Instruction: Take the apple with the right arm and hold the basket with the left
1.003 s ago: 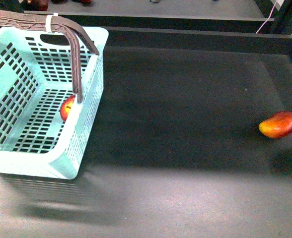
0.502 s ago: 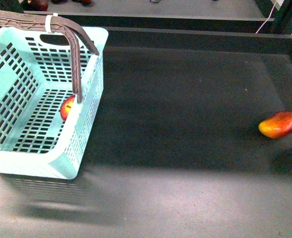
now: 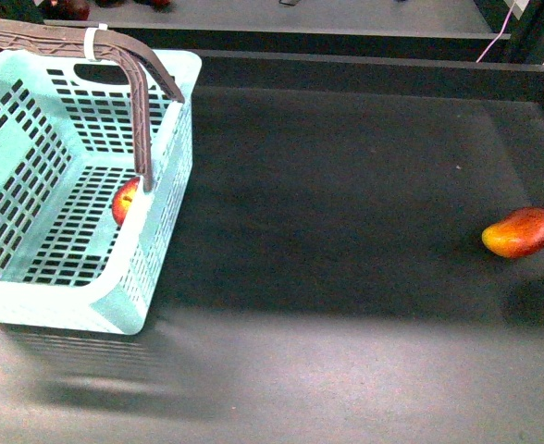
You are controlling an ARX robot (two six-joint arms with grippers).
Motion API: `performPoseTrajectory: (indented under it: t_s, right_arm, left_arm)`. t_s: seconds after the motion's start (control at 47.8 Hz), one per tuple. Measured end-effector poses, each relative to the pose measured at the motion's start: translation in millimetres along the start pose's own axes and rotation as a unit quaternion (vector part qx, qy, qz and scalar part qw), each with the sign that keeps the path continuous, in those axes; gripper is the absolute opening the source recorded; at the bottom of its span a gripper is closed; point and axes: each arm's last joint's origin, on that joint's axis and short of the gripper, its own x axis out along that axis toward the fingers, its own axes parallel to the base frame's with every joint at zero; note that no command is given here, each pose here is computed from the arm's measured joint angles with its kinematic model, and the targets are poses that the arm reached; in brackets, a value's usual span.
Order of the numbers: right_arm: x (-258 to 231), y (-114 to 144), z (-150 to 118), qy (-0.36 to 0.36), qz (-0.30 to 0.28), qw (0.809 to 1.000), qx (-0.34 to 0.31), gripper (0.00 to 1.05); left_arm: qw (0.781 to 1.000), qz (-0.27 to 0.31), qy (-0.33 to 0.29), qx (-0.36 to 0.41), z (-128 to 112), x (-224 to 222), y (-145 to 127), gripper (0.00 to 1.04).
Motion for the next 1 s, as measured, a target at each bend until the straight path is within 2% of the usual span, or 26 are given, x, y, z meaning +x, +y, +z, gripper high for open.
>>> performPoseTrajectory:
  t_s: [0.063,0.774,0.857,1.003]
  right_arm:
    - [0.0,0.0,0.0,0.0,0.0,1.0,0.0,0.96]
    - [0.0,0.0,0.0,0.0,0.0,1.0,0.0,0.96]
    - [0.0,0.0,0.0,0.0,0.0,1.0,0.0,0.96]
    - [0.0,0.0,0.0,0.0,0.0,1.0,0.0,0.96]
  left_arm:
    - [1.0,0.0,-0.014,0.0,1.5,-4.2,0.0,0.03]
    - [1.0,0.0,-0.015,0.0,1.5,-4.6,0.0,0.04]
    - [1.0,0.0,-0.015,0.0,1.5,-4.6,0.0,0.15]
    - [1.0,0.0,-0.015,0.0,1.5,-4.6,0.0,0.47]
